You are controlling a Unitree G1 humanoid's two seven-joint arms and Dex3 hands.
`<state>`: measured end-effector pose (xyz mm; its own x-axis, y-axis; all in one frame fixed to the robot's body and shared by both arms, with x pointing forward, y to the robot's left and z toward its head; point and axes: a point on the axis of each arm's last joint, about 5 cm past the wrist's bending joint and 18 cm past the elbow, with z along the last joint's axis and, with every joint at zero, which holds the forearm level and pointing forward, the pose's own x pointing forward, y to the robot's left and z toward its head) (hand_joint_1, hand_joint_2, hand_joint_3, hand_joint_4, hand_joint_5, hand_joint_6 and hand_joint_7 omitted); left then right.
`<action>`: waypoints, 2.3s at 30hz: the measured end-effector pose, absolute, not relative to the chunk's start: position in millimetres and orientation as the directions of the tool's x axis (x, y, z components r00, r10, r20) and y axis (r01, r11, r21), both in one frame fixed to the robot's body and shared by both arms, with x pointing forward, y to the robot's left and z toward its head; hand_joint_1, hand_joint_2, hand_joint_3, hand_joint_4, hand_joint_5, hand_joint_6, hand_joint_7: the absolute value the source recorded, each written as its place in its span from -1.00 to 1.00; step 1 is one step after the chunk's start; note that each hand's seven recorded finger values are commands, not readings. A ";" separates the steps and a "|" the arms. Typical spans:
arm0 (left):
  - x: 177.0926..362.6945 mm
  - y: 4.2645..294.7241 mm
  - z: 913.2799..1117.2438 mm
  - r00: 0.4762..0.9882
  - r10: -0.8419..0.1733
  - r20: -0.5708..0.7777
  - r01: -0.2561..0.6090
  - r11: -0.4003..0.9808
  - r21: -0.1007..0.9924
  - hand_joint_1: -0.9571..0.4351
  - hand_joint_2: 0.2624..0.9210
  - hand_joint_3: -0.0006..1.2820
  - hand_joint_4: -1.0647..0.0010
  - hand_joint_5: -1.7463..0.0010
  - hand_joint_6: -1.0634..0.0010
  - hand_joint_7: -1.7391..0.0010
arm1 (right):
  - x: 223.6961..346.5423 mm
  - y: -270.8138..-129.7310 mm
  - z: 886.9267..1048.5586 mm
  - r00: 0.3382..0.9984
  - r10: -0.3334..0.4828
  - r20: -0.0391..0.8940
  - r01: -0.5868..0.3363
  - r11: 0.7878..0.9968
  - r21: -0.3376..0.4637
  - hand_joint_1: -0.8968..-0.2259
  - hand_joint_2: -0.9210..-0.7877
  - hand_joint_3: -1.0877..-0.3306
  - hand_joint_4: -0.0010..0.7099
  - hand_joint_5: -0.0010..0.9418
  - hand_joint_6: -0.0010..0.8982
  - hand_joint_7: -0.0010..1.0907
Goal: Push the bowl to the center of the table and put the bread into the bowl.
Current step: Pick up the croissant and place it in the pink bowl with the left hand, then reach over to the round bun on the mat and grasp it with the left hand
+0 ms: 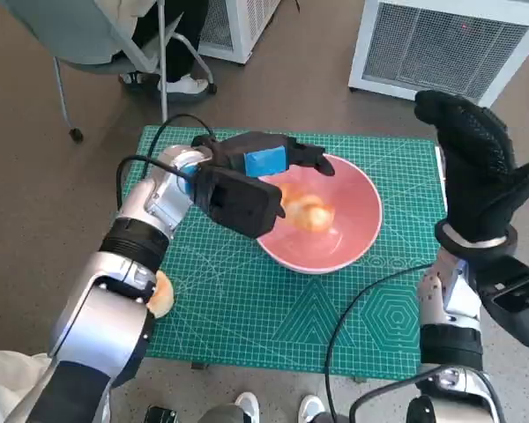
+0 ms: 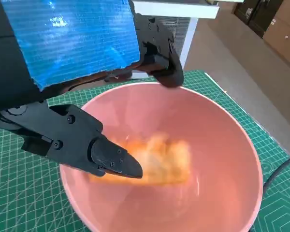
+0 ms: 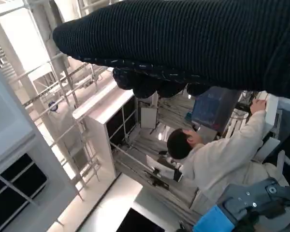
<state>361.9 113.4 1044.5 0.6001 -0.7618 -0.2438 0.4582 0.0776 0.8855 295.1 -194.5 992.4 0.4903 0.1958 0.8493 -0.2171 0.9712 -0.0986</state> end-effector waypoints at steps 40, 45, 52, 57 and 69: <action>209.8 283.5 1050.3 0.803 -0.522 -0.286 0.421 0.157 0.894 0.31 0.56 -1.00 0.57 0.99 0.30 0.95 | 297.0 -188.0 986.3 0.488 0.205 0.849 -0.234 0.967 -0.099 -0.12 -1.00 -0.10 -0.04 -1.00 -0.29 -0.74; 195.7 284.9 1047.2 0.813 -0.492 -0.311 0.437 0.165 0.884 0.30 0.57 -1.00 0.55 0.99 0.28 0.96 | 300.1 -185.9 988.3 0.485 0.218 0.847 -0.249 0.963 -0.105 -0.11 -1.00 -0.09 -0.03 -0.99 -0.28 -0.74; 186.9 285.1 1037.1 0.809 -0.484 -0.333 0.461 0.172 0.870 0.28 0.56 -1.00 0.54 0.99 0.26 0.97 | 301.4 -184.5 986.6 0.494 0.224 0.840 -0.263 0.959 -0.100 -0.09 -1.00 -0.09 -0.02 -0.99 -0.27 -0.74; 185.1 284.9 1030.0 0.808 -0.479 -0.343 0.472 0.177 0.864 0.27 0.56 -1.00 0.54 1.00 0.26 0.98 | 302.1 -182.7 985.7 0.497 0.222 0.839 -0.280 0.956 -0.088 -0.08 -1.00 -0.09 -0.02 -0.99 -0.26 -0.74; 190.3 284.6 998.8 0.793 -0.463 -0.395 0.533 0.214 0.819 0.22 0.57 -1.00 0.56 1.00 0.28 0.99 | 303.6 -182.1 986.4 0.503 0.234 0.832 -0.303 0.949 -0.083 -0.09 -1.00 -0.10 -0.02 -0.99 -0.26 -0.75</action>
<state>190.3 284.6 998.8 0.7934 -0.4629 -0.3951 0.5327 0.2141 0.8188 303.6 -182.1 986.4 0.5029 0.2337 0.8321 -0.3032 0.9493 -0.0834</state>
